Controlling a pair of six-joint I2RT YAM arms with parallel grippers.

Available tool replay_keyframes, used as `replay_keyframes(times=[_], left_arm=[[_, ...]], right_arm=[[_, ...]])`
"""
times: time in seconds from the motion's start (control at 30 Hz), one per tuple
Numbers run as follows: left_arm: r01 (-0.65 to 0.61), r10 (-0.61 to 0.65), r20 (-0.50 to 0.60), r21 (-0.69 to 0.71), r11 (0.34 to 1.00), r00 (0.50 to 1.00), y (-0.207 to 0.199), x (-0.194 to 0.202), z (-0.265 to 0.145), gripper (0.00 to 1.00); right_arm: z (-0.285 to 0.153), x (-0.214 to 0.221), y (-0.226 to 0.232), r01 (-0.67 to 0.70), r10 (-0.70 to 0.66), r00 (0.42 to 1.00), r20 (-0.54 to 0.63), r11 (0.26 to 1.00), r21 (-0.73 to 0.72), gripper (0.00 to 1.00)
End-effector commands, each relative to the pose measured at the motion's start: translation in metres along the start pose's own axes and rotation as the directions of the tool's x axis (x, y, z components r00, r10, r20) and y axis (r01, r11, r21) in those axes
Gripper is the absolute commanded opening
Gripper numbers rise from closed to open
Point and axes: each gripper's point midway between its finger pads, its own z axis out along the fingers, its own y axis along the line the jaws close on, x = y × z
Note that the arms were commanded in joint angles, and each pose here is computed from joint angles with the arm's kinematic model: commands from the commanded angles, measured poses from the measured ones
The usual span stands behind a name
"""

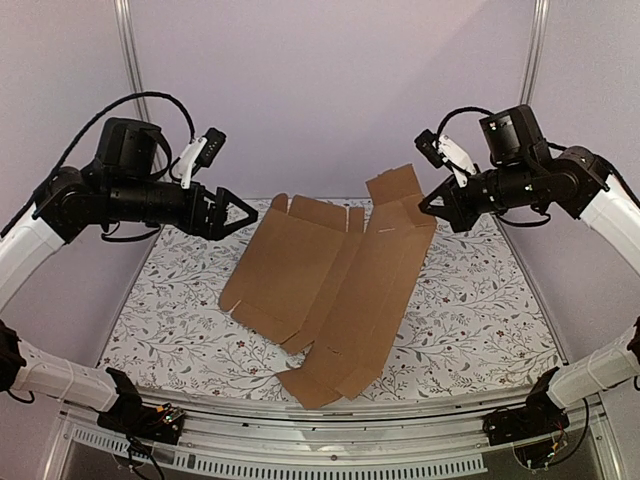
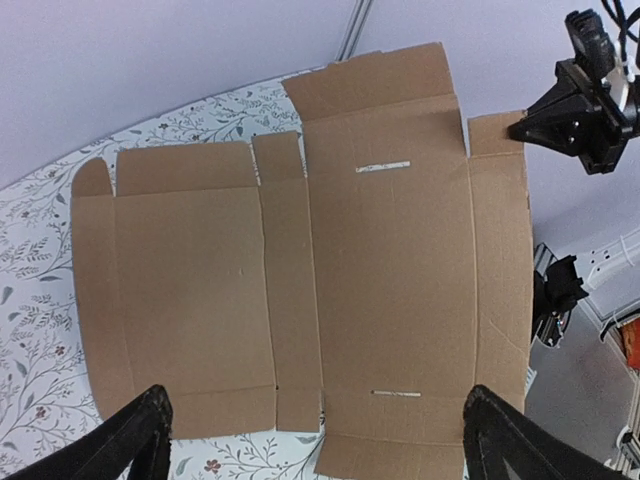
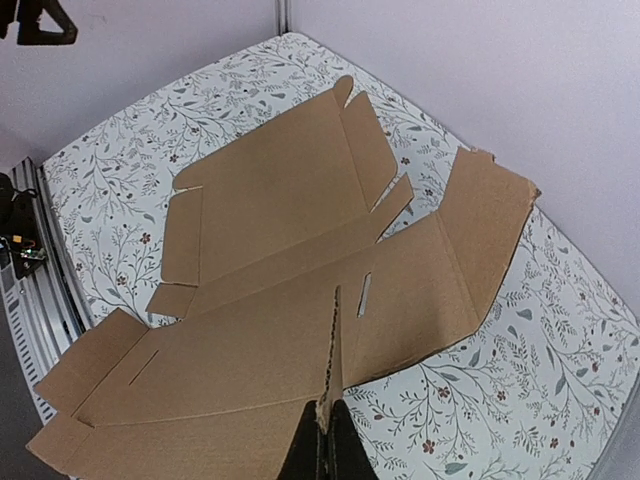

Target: Fold the paper box

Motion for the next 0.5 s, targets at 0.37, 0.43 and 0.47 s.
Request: replay_keyframes(times=[0.37, 0.43, 0.47], left_arm=[[-0.310, 0.304, 0.230, -0.008, 0.951, 0.924, -0.032, -0.068, -0.018, 1.00], [-0.387, 0.375, 0.284, -0.016, 0.922, 0.882, -0.037, -0.077, -0.018, 1.00], [-0.421, 0.406, 0.309, -0.019, 0.907, 0.860, -0.040, -0.081, -0.018, 1.00]], right_arm=[[-0.045, -0.055, 0.033, 0.364, -0.365, 0.924, 0.113, 0.931, 0.029, 0.00], [-0.046, -0.059, 0.037, 0.385, -0.384, 0.914, 0.127, 0.923, 0.017, 0.00], [-0.047, -0.060, 0.040, 0.396, -0.393, 0.909, 0.135, 0.918, 0.008, 0.00]])
